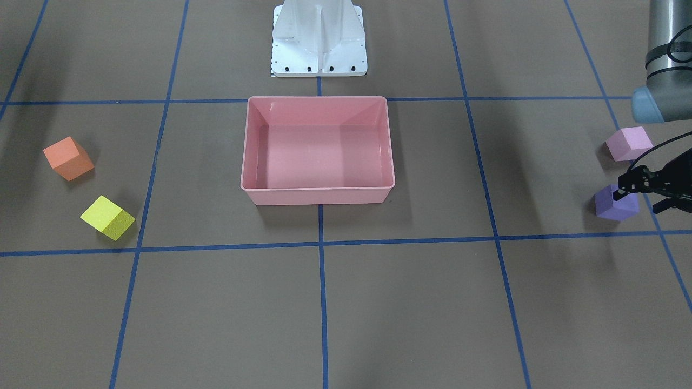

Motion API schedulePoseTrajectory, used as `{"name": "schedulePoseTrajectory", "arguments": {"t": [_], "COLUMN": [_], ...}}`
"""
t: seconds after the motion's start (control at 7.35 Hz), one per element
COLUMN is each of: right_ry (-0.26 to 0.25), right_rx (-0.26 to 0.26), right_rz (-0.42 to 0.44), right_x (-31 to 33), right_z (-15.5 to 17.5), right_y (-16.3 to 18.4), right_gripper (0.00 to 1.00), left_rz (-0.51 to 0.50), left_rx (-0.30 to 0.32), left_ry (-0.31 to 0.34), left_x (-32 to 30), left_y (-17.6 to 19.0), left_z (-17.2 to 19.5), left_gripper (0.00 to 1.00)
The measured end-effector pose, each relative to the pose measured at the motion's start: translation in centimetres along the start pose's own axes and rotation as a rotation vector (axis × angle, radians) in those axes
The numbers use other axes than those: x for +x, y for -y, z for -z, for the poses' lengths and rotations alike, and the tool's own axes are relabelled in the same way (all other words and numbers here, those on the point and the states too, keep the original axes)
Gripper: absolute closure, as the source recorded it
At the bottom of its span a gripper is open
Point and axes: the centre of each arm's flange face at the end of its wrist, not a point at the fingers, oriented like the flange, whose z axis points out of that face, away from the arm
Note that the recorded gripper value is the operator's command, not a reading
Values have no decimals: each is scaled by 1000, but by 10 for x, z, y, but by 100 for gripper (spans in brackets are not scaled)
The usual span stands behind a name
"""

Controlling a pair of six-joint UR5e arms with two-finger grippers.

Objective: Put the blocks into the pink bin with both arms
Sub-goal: 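Lower the left gripper onto the purple cube and close it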

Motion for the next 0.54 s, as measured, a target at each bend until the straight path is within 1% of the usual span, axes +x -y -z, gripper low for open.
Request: {"name": "schedulePoseTrajectory", "arguments": {"t": [0.27,0.54], "right_ry": [1,2], "right_rx": [-5,-8], "right_rz": [-6,-9], "right_x": [3,4], "right_z": [-3,-5], "right_y": [-1,-1], "right_gripper": [0,0], "left_rz": [17,43], "left_rx": [-18,-23], "left_ry": [1,30], "left_x": [-1,-2], "left_y": [-6,-8], "left_z": [-11,-18], "left_gripper": [0,0]}}
